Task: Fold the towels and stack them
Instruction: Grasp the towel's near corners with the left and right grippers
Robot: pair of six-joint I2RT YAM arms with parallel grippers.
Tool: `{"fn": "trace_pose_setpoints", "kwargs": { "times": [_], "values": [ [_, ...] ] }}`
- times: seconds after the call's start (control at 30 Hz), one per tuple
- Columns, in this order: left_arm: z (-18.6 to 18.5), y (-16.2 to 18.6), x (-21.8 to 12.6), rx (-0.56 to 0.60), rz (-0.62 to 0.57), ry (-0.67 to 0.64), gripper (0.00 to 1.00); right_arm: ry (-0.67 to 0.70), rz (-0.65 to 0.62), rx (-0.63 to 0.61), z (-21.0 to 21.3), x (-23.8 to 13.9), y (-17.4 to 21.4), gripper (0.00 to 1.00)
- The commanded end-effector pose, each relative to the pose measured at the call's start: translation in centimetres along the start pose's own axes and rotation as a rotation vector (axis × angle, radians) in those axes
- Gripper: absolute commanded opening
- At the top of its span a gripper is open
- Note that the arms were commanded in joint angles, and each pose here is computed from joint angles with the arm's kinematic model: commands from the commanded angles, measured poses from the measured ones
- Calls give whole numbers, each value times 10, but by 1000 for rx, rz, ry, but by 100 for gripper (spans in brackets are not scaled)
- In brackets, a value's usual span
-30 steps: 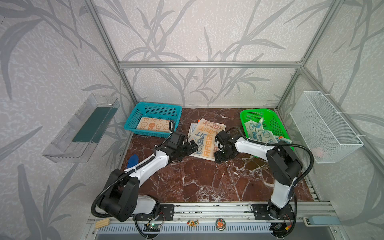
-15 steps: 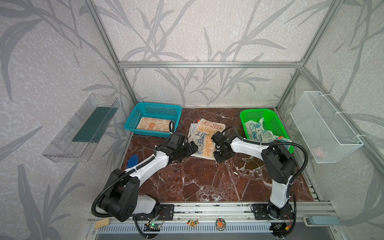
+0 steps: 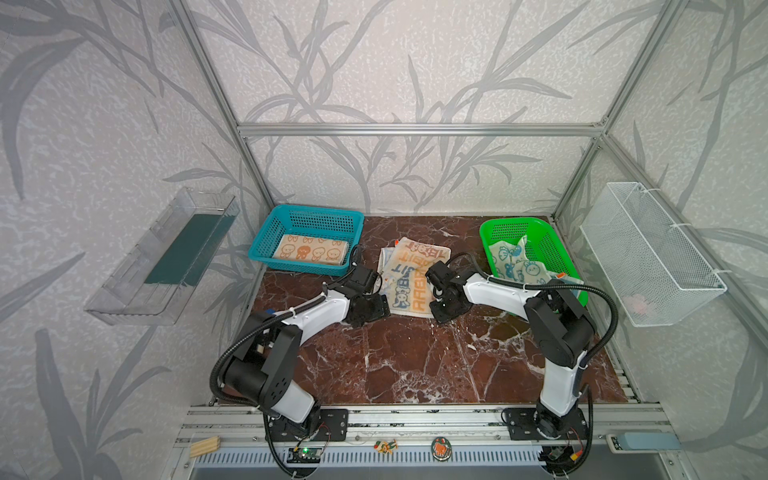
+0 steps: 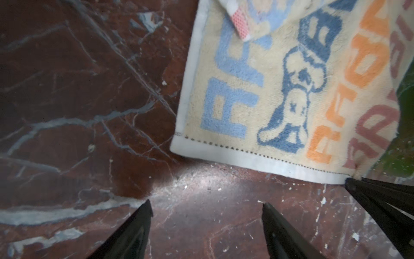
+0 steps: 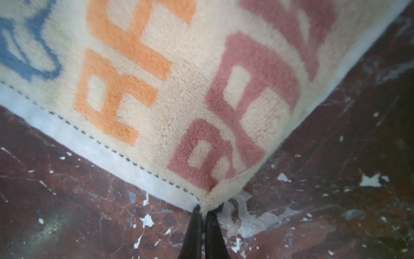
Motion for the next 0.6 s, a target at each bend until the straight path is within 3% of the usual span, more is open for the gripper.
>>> {"fn": "trace_pose_setpoints", "kwargs": {
  "times": [0.0, 0.2, 0.43, 0.57],
  "values": [
    [2, -9, 0, 82, -6, -67, 76, 25, 66, -12, -10, -1, 21, 0],
    [-2, -17, 13, 140, 35, -103, 72, 15, 60, -6, -15, -4, 24, 0],
    [-4, -8, 27, 176, 93, -128, 59, 7, 61, 3, -20, -2, 26, 0],
    [2, 2, 33, 207, 127, -180, 58, 6, 53, 9, -21, -3, 24, 0]
  ]
}}
Point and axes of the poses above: each gripper's point midway between its finger pads, its own x axis out along the fingers, its own z axis along the line the jaws close on, y = z × x, the point moved 2 cm from there along -x, back along the fingers, and after that the axes turned 2 degrees about -x, right-handed, at the moved point
